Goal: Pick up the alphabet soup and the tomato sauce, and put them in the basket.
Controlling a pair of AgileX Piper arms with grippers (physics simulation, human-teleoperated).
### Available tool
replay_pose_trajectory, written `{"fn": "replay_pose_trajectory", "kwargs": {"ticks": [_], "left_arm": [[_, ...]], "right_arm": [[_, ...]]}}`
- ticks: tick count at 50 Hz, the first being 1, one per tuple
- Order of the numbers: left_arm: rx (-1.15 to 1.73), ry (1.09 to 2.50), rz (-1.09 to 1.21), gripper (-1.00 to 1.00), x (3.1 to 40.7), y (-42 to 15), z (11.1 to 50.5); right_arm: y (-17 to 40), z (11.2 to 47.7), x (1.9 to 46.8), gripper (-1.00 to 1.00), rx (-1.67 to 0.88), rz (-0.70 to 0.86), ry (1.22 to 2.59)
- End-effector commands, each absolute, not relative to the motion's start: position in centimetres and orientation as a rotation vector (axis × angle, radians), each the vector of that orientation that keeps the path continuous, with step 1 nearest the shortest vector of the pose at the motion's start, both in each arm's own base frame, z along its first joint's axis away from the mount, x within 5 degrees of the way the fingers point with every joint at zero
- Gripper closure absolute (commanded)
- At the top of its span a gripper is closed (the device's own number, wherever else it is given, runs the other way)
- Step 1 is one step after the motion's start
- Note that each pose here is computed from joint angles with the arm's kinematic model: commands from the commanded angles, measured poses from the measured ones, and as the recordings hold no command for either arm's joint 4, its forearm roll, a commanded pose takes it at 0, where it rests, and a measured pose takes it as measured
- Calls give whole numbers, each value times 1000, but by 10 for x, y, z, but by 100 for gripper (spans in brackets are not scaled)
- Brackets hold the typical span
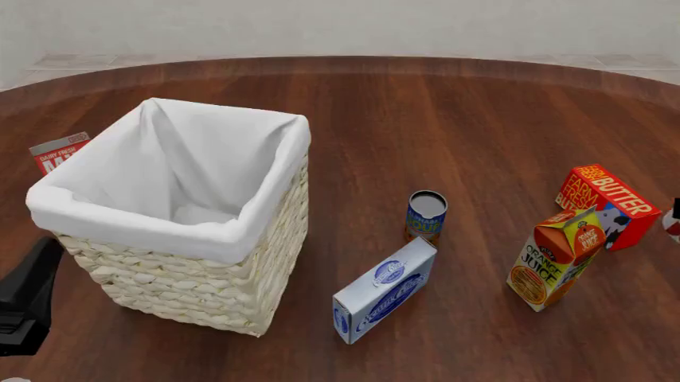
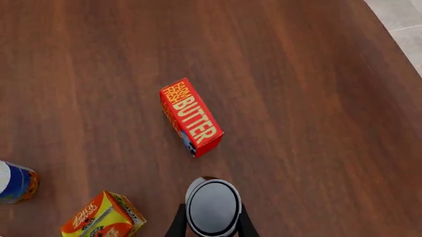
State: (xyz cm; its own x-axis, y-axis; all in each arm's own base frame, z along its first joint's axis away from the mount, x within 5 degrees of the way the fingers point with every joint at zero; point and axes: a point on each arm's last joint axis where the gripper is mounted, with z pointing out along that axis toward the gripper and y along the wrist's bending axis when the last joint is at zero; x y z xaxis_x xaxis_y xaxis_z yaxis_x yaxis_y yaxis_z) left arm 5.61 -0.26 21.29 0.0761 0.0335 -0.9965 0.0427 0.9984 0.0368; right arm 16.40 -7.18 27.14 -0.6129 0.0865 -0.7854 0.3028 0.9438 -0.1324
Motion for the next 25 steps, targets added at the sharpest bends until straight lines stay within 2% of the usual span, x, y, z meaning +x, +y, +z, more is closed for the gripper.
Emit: {"fn": "replay_pose_trajectory", "kwargs": {"ticks": [1,13,16,25], "left_arm": [[58,1493,-8,-100,56,-2,213],[58,1493,-9,-100,56,-2,213],[59,1494,-11,-100,56,-3,213],[68,1502,-6,-100,56,-3,212]], "right_arm": [[-66,297,160,100,260,-305,2178],[-63,310,163,100,227,-306,2158],[-62,331,166,100,194,-312,2125],[-56,350,168,100,154,-303,2094]]}}
